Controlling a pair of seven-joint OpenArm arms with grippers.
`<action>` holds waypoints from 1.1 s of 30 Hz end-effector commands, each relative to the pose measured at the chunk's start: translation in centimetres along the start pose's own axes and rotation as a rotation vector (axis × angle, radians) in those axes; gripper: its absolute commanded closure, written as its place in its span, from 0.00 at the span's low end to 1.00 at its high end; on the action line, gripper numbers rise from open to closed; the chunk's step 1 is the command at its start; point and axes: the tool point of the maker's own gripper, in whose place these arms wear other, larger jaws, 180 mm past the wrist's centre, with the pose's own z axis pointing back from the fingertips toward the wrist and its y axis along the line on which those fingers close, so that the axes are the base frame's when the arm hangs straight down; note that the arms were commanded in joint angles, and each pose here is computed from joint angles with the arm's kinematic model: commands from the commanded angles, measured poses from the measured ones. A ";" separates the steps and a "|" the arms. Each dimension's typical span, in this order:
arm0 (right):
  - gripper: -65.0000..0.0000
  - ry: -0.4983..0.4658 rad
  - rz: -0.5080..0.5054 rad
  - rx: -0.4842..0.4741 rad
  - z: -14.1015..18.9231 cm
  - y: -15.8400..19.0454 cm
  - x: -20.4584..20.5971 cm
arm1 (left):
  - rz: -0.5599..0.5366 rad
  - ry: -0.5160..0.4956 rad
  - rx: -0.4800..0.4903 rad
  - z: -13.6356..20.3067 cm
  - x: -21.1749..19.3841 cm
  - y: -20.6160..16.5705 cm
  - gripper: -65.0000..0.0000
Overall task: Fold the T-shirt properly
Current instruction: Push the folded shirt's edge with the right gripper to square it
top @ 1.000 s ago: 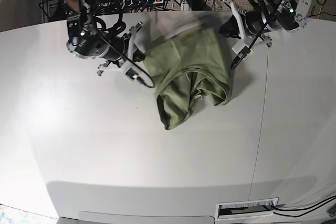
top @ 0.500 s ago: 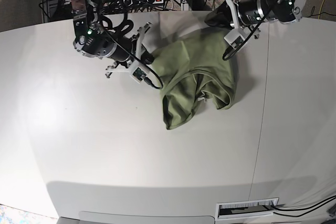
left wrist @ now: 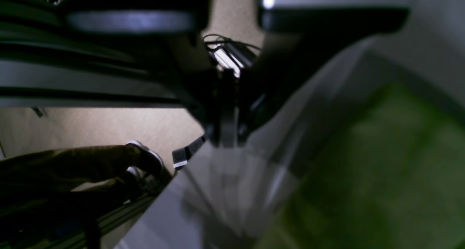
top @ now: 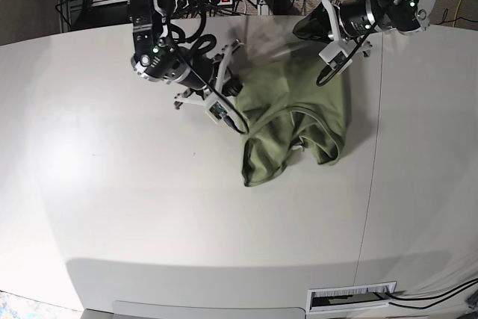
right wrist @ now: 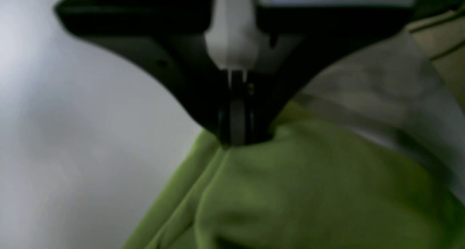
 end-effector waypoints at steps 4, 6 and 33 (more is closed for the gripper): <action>1.00 -0.090 0.002 0.005 -1.0 -0.3 3.8 | -0.018 -0.031 -0.009 0.3 0.8 -0.3 0.99; 1.00 -0.115 0.013 -0.002 -1.2 -0.5 5.3 | -0.018 -0.031 -0.009 0.3 0.8 -0.3 0.98; 1.00 -0.012 0.032 -0.035 0.3 -2.0 6.3 | -0.061 -0.019 0.045 0.4 0.6 0.7 0.98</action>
